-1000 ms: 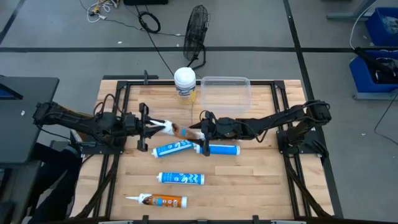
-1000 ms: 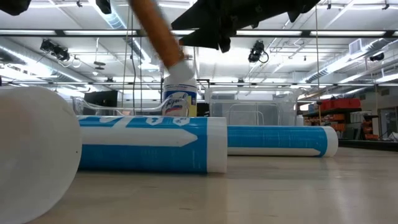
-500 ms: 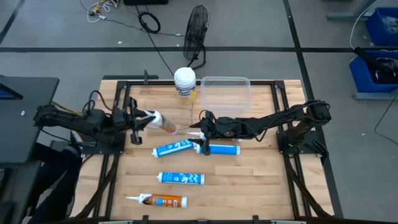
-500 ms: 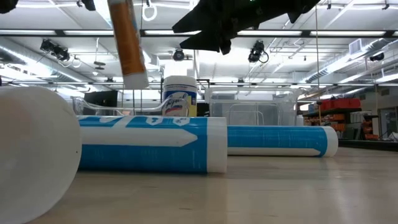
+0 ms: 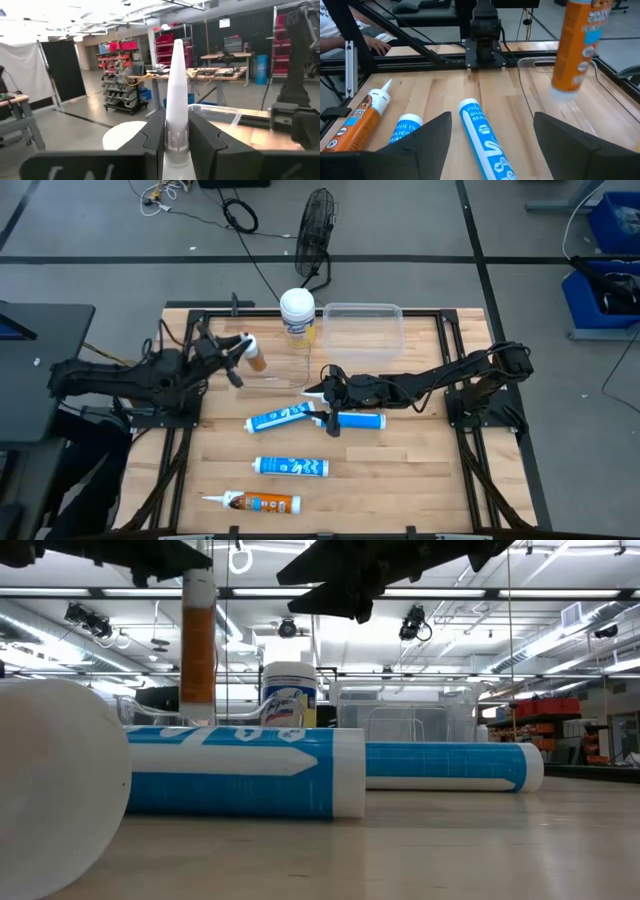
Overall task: Pick & place silicon tubes, Sealant and Lysol wipes
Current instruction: Put the bottom right orange sealant into the left transparent bin
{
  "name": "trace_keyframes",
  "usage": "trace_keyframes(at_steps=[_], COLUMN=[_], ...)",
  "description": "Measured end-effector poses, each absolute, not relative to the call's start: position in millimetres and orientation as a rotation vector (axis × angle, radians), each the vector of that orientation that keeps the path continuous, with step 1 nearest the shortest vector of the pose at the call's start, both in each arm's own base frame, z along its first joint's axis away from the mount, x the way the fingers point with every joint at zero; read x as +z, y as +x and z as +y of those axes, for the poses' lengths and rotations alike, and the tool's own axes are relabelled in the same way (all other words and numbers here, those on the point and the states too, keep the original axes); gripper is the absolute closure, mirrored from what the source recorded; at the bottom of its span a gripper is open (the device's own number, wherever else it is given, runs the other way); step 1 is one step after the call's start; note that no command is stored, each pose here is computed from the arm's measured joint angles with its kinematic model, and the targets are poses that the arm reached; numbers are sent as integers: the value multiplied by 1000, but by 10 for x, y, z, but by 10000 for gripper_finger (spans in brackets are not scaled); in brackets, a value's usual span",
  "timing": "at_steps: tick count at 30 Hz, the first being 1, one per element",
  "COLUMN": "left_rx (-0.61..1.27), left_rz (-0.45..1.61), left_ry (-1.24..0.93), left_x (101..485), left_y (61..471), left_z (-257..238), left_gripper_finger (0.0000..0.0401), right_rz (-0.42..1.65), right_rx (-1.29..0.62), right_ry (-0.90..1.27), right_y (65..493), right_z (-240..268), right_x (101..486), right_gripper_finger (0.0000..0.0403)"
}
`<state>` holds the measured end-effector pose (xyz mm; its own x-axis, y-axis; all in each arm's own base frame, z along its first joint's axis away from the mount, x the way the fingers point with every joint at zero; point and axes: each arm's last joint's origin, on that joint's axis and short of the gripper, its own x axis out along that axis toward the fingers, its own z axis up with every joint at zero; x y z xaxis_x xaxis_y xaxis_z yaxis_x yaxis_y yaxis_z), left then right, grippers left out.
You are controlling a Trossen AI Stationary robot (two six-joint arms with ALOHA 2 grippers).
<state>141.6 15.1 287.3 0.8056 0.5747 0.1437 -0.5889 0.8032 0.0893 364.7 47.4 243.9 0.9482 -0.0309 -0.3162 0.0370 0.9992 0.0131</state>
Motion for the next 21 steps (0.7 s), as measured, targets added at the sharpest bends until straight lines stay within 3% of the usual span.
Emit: trace_keyframes(at_steps=[21], left_rx=[647], left_rz=[-3], left_ry=[-44], left_x=[2489], left_y=[1842], left_z=[877], left_gripper_finger=[338], right_rz=[308], right_rx=[-9], right_ry=[11], right_y=[3638], right_z=[560], right_x=[2449], right_gripper_finger=[117])
